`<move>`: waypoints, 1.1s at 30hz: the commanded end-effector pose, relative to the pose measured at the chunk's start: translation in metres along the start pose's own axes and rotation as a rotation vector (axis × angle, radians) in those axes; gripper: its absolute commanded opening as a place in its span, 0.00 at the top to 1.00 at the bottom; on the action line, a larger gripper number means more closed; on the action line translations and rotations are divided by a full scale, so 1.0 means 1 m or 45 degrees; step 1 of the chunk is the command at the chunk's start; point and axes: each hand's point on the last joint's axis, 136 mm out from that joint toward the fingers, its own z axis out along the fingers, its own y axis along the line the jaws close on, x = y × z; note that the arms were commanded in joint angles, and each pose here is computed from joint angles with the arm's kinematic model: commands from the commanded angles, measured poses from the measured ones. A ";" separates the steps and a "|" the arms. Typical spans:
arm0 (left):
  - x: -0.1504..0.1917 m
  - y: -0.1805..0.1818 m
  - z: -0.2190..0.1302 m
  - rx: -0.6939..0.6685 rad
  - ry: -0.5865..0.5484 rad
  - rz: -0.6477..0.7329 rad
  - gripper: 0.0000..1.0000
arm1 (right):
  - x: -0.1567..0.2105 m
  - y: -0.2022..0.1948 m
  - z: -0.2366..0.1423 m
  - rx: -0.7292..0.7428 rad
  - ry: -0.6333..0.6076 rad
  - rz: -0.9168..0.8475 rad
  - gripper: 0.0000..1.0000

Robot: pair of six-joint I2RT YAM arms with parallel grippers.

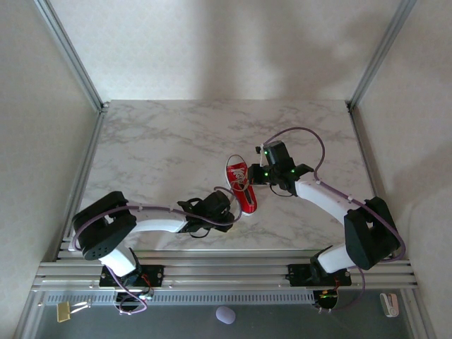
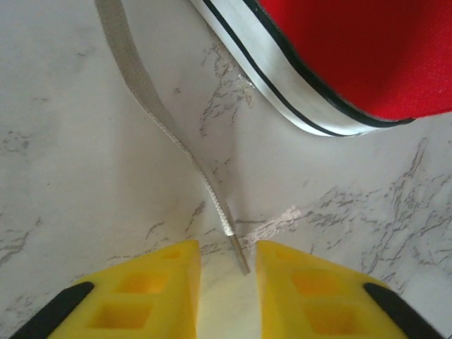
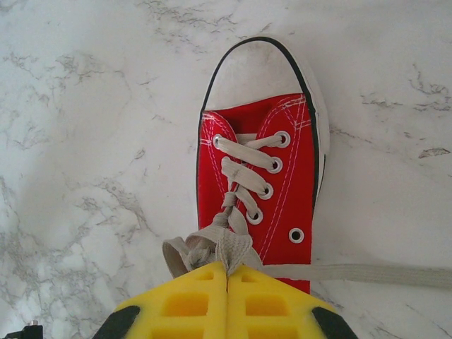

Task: Tie the shoes

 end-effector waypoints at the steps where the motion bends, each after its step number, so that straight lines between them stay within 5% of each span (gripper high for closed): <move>1: -0.017 -0.010 -0.014 0.066 -0.097 -0.025 0.61 | 0.000 -0.004 -0.001 0.019 0.006 0.016 1.00; 8: -0.057 -0.008 -0.054 0.212 -0.298 -0.117 0.36 | 0.001 -0.005 -0.002 0.024 0.007 0.017 1.00; 13: -0.095 0.013 -0.067 0.272 -0.382 -0.297 0.60 | 0.001 -0.006 -0.005 0.037 -0.001 0.041 1.00; 33: -0.120 0.010 -0.015 0.192 -0.266 -0.318 0.67 | 0.003 -0.009 -0.007 0.051 -0.009 0.097 1.00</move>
